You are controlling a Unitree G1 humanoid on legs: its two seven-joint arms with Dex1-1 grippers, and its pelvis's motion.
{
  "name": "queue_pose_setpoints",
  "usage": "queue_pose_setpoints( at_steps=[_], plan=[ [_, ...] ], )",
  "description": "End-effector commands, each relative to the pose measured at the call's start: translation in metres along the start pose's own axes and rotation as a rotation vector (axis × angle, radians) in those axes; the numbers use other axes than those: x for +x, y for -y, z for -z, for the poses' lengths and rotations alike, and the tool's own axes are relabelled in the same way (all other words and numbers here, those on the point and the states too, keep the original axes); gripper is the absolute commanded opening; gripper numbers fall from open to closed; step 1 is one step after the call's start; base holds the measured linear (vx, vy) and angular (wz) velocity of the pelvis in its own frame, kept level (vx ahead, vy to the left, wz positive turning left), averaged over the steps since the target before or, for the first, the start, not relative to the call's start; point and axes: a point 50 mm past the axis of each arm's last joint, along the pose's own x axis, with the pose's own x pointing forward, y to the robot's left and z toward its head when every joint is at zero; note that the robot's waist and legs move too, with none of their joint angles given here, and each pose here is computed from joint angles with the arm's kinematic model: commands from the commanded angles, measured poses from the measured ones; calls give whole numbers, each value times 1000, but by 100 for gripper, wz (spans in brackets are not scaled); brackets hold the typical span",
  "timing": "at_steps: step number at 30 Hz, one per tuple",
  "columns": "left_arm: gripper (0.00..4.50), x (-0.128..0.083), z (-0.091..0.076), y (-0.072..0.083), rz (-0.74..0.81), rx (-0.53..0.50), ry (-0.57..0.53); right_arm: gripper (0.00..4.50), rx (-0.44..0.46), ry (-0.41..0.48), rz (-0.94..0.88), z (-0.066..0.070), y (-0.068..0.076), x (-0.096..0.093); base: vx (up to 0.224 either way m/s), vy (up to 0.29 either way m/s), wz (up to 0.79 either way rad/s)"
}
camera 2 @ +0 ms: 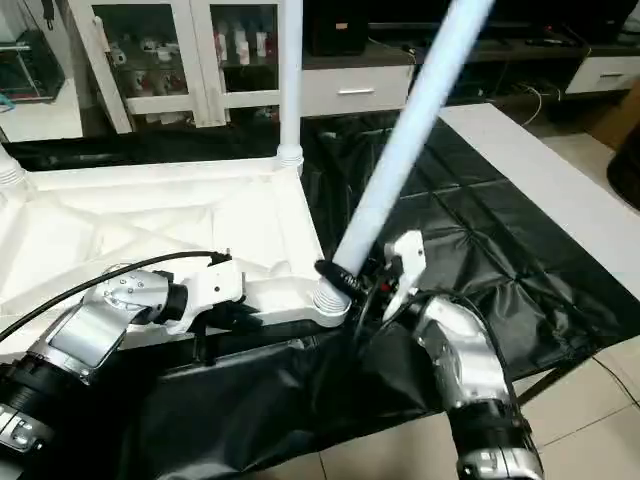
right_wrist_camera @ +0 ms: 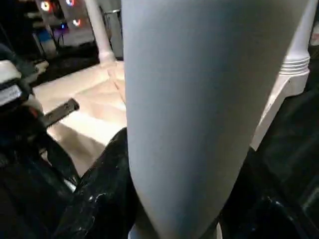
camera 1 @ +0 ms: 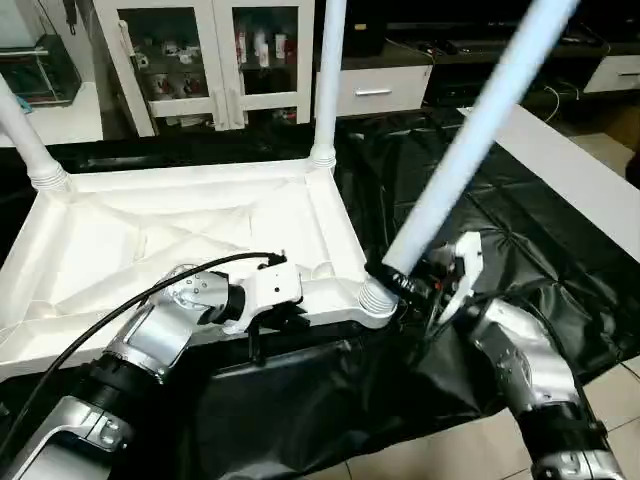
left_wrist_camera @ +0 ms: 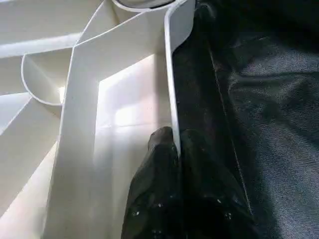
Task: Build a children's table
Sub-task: Insert table leg to table base
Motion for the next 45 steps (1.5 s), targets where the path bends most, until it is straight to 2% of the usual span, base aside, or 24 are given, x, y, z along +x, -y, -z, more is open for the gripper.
queue_pose_setpoints(
  at_steps=[1, 2, 8, 10, 13, 16, 22, 28, 40, 45],
  plan=[
    [0, 7, -3, 6, 49, 39, -3, 185, 0, -147, -23, 23, -5, -5, 0, 0, 0],
    [0, 7, -4, 5, 48, 39, -3, 185, -27, -173, -41, 22, -7, -5, 0, 0, 0],
    [0, 7, -4, 6, 45, 37, -3, 185, -52, -251, -101, 27, -11, -6, 0, 0, 0],
    [0, 7, -3, 6, 45, 35, -3, 185, -55, -325, -129, 34, -13, -7, 0, 0, 0],
    [0, 7, -3, 6, 41, 33, -3, 185, -52, -379, -147, 40, -14, -9, 0, 0, 0],
    [0, 7, -3, 6, 36, 32, -4, 185, -33, -383, -130, 43, -14, -10, 0, 0, 0],
    [0, 7, -3, 6, 33, 32, -5, 185, 2, -332, -7, 51, -7, -13, 0, 0, 0],
    [0, 7, -3, 4, 32, 36, -6, 185, -12, -343, -2, 58, -11, -13, 0, 0, 0],
    [0, 6, 0, 1, -5, 37, -2, 185, -40, -334, 89, 57, -2, -8, 0, 0, 0],
    [0, 5, 6, -4, -83, -54, 9, 185, -73, -310, 215, 50, 10, 1, 0, 0, 0]
  ],
)
